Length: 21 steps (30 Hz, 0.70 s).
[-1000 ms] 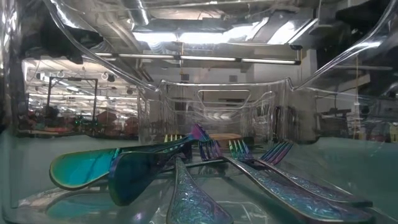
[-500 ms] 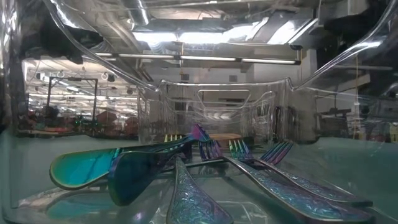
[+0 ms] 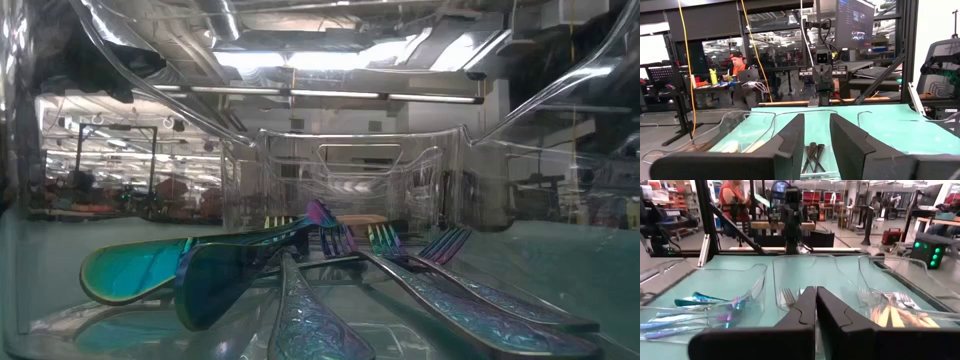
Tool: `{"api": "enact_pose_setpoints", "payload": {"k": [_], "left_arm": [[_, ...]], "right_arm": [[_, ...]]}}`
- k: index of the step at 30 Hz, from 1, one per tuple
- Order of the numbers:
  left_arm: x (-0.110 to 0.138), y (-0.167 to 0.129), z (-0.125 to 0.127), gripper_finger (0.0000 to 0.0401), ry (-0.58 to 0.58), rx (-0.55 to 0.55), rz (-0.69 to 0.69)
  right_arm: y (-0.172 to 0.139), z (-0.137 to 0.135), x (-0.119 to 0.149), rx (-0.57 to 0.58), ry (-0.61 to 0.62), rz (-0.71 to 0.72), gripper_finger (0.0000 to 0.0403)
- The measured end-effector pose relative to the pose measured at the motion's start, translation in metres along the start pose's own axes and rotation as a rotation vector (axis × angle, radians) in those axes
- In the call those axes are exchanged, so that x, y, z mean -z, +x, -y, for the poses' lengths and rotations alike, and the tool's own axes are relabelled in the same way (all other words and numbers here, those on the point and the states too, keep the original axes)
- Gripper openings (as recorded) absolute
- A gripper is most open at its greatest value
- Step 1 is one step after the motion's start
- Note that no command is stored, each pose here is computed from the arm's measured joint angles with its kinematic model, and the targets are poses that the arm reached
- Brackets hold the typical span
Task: Sort silverware by color (type)
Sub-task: Return to Home Position
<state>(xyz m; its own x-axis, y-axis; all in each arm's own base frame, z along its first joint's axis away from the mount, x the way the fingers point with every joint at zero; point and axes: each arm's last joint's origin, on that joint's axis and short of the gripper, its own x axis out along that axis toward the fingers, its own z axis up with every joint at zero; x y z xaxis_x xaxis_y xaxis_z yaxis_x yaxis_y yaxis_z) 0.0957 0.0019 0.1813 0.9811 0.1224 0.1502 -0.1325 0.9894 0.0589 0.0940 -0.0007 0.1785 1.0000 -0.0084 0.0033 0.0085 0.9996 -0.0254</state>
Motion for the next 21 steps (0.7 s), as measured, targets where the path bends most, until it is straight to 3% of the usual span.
{"api": "enact_pose_setpoints", "payload": {"k": [21], "left_arm": [[0.0, 0.0, 0.0, 0.0086, 0.0, 0.0, 0.0]], "right_arm": [[0.0026, -0.0001, 0.0095, 0.005, -0.005, -0.026, 0.0005]]}}
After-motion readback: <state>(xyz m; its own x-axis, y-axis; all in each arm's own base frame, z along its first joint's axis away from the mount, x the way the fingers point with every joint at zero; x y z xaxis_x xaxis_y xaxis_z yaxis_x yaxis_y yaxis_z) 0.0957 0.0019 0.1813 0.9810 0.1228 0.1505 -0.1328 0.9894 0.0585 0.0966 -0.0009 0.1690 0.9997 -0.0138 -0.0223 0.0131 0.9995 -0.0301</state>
